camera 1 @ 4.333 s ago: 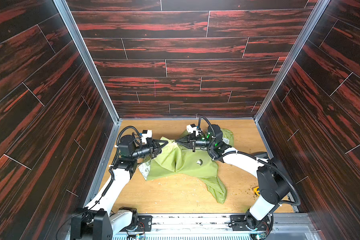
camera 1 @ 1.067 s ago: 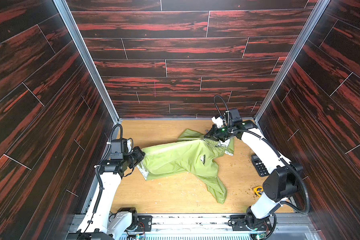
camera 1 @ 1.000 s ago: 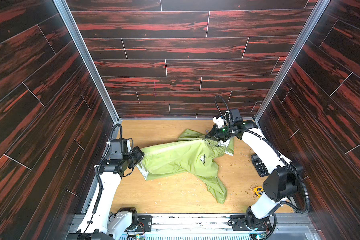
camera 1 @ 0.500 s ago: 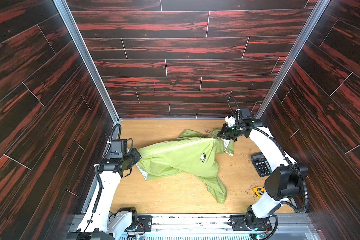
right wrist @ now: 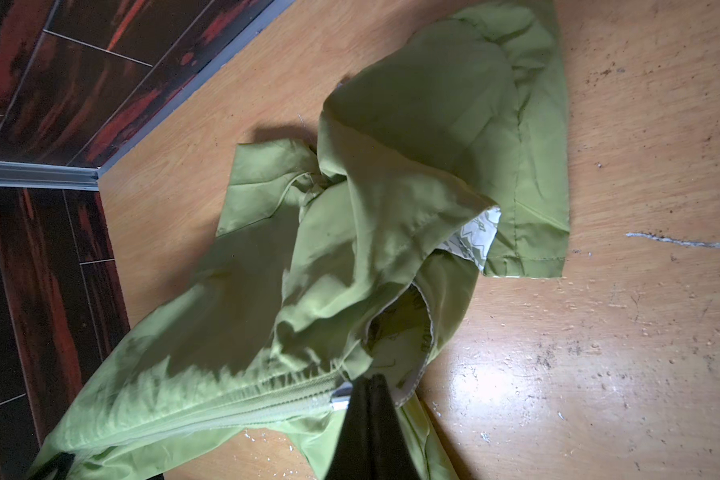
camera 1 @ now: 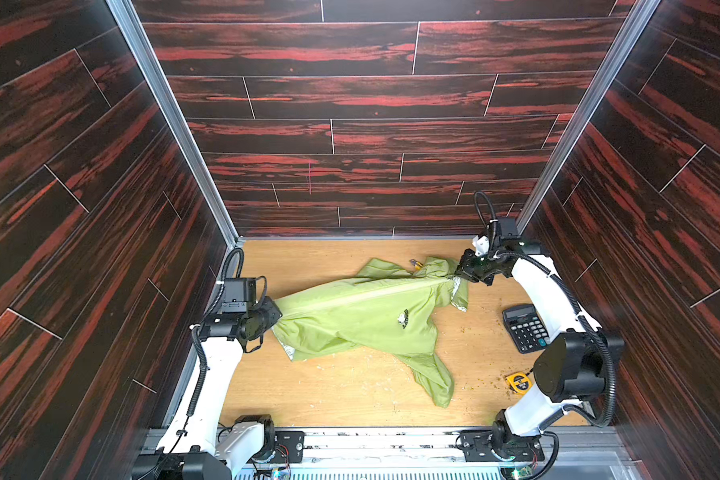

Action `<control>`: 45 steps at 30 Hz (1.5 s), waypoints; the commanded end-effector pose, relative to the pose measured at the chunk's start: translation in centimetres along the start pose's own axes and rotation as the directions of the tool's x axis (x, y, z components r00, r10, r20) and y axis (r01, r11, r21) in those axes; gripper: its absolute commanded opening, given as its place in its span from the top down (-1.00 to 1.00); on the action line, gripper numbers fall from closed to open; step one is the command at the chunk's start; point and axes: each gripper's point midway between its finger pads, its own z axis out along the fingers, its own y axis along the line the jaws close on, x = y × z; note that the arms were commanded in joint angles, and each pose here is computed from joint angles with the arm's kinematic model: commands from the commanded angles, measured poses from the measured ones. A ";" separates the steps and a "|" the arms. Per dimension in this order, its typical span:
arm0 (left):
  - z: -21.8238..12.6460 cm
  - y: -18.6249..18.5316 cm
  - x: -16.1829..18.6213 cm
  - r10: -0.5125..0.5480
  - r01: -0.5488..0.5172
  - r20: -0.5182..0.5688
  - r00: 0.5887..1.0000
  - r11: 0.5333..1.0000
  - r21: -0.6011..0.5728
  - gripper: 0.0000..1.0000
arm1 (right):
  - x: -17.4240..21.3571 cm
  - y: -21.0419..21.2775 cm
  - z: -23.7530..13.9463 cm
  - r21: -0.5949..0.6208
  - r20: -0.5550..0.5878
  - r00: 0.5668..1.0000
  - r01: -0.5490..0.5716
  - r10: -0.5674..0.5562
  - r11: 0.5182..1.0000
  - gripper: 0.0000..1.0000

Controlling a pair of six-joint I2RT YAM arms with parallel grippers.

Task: Zip up the jacket
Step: 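Lift the green jacket high with both grippers, swinging it off the table, then lower the jacket flat onto the table with both grippers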

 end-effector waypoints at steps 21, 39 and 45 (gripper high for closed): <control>-20.4 -25.0 -27.2 -0.309 -0.134 0.447 0.839 0.678 0.722 1.00 | -17.4 22.1 -31.9 -0.808 0.523 0.844 0.449 0.115 0.381 1.00; -5.1 -1.1 -6.0 -0.171 0.136 0.283 0.944 0.981 0.138 1.00 | 3.2 12.4 -9.6 -0.752 0.035 0.992 0.107 -0.122 0.651 1.00; -2.9 5.6 0.2 -0.205 0.217 0.239 0.949 0.976 -0.024 1.00 | 10.5 6.2 -2.0 -0.625 -0.151 0.984 -0.021 -0.094 0.781 1.00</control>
